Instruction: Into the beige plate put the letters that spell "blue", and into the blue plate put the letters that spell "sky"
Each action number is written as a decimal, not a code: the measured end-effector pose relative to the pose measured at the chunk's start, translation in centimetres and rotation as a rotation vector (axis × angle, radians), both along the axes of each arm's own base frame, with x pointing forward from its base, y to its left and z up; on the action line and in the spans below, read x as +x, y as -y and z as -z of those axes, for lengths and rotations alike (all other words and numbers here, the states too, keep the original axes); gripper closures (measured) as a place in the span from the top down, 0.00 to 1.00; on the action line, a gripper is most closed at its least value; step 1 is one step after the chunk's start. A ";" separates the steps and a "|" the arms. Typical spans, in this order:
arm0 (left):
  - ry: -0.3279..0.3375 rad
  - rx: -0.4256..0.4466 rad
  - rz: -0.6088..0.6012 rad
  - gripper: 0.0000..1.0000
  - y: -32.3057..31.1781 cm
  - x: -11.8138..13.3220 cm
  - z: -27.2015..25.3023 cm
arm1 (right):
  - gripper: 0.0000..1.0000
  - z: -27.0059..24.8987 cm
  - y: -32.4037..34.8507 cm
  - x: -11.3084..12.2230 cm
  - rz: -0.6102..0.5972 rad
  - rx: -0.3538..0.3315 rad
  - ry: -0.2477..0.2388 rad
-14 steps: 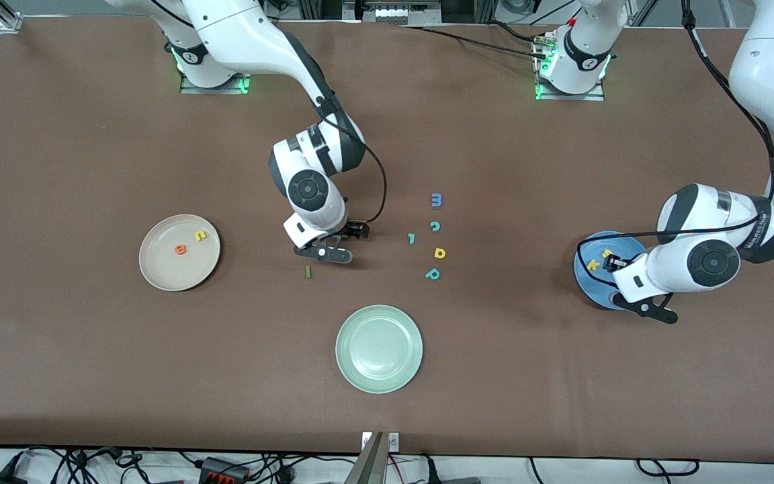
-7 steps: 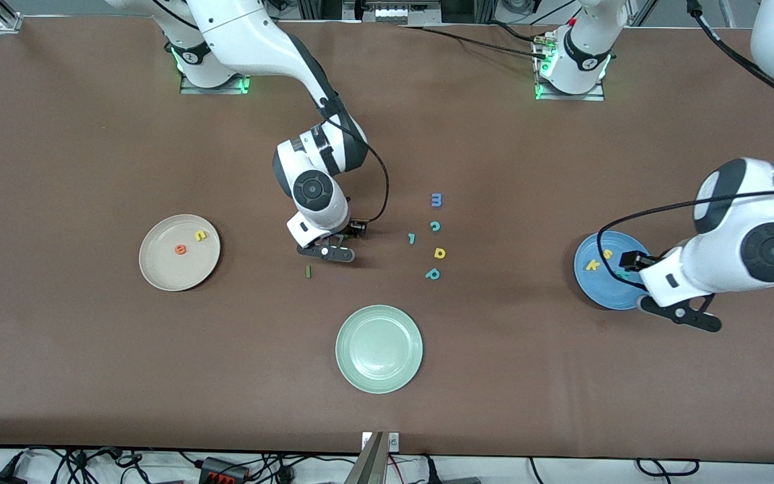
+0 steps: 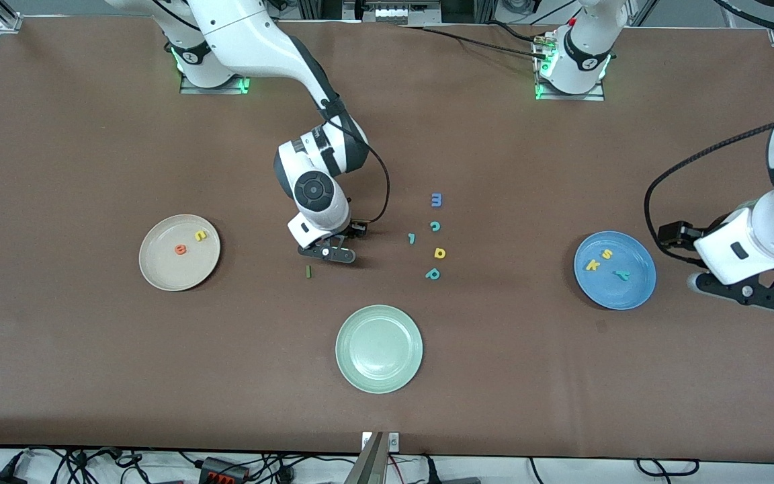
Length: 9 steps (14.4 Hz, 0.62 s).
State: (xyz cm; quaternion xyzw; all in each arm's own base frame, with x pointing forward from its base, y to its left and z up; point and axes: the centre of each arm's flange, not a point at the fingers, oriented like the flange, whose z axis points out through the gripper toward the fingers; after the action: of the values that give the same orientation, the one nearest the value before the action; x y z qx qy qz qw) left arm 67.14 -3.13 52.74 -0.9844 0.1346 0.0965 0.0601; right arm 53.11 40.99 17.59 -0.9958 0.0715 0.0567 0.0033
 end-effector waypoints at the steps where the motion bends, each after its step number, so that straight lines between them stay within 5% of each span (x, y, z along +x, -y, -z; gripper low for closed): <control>1: -0.007 0.003 -0.004 1.00 0.3 -0.3 -1.0 | 0.31 -0.1 0.0 0.0 0.000 0.001 0.001; 6: 0.003 -0.031 -0.047 1.00 0.2 -1.2 -3.7 | 0.27 -0.3 0.0 0.4 0.002 0.003 0.009; 9: 0.004 -0.075 -0.129 1.00 2.1 -1.6 -4.1 | 0.27 -2.4 2.0 3.2 0.015 -0.004 0.062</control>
State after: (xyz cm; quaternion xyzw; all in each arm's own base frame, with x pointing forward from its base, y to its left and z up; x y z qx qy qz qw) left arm 65.53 -5.23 56.82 -0.9928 0.0741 0.0929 0.0169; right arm 56.30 38.97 20.03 -0.9965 0.0789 0.0255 0.0042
